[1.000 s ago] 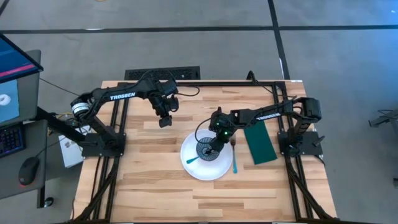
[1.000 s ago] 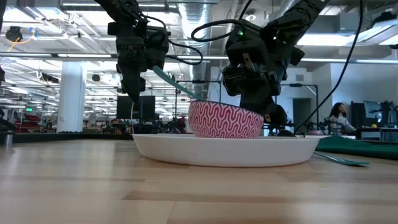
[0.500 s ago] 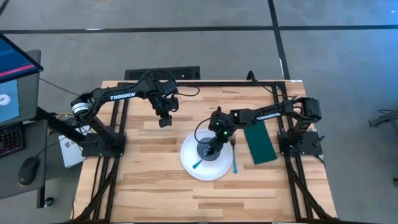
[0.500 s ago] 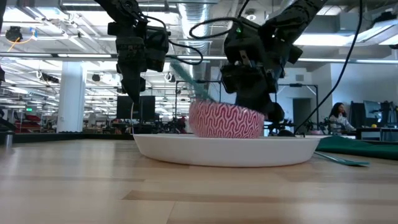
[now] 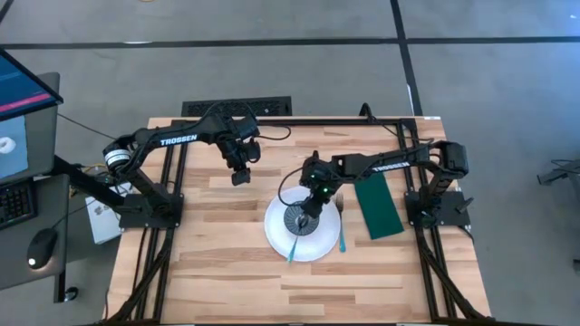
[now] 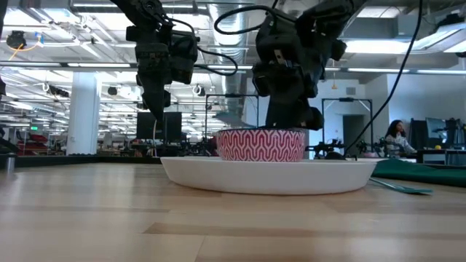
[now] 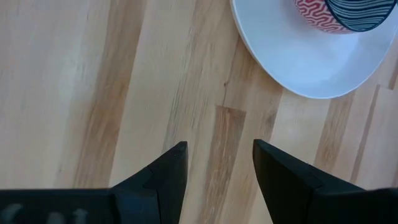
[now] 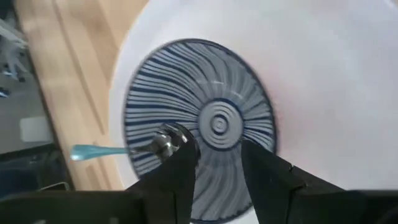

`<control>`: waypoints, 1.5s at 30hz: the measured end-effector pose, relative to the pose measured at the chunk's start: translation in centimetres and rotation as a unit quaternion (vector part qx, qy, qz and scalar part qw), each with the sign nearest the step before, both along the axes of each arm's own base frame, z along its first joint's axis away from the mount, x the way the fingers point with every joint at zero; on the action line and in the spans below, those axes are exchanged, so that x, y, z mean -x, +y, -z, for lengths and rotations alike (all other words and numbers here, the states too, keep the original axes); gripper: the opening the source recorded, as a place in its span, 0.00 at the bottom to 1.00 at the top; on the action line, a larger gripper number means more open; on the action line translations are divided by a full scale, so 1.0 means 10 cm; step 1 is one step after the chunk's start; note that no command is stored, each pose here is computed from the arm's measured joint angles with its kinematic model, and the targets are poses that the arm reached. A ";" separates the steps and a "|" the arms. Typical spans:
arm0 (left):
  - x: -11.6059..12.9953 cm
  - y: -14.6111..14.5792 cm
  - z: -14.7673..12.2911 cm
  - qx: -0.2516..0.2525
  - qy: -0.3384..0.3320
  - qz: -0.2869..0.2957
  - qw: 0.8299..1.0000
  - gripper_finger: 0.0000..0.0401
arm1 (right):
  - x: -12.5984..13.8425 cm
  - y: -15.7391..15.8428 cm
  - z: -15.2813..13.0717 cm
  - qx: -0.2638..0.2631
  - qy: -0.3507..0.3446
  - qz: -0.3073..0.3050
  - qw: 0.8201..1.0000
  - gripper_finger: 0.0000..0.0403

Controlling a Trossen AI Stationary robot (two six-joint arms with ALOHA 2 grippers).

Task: Set table place
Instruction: Put the blue spoon into the blue bowl, then return to Home Position

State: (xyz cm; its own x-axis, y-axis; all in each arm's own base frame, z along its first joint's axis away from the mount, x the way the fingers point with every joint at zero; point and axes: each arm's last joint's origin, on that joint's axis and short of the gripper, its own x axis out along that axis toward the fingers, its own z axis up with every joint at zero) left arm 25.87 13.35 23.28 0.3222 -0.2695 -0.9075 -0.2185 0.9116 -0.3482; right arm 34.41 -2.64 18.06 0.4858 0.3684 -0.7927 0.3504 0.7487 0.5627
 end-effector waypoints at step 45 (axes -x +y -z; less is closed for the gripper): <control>0.65 -0.37 -0.70 -0.302 -0.395 -0.091 0.863 0.43 | 1.75 0.22 -1.23 0.436 -0.356 0.038 0.826 0.38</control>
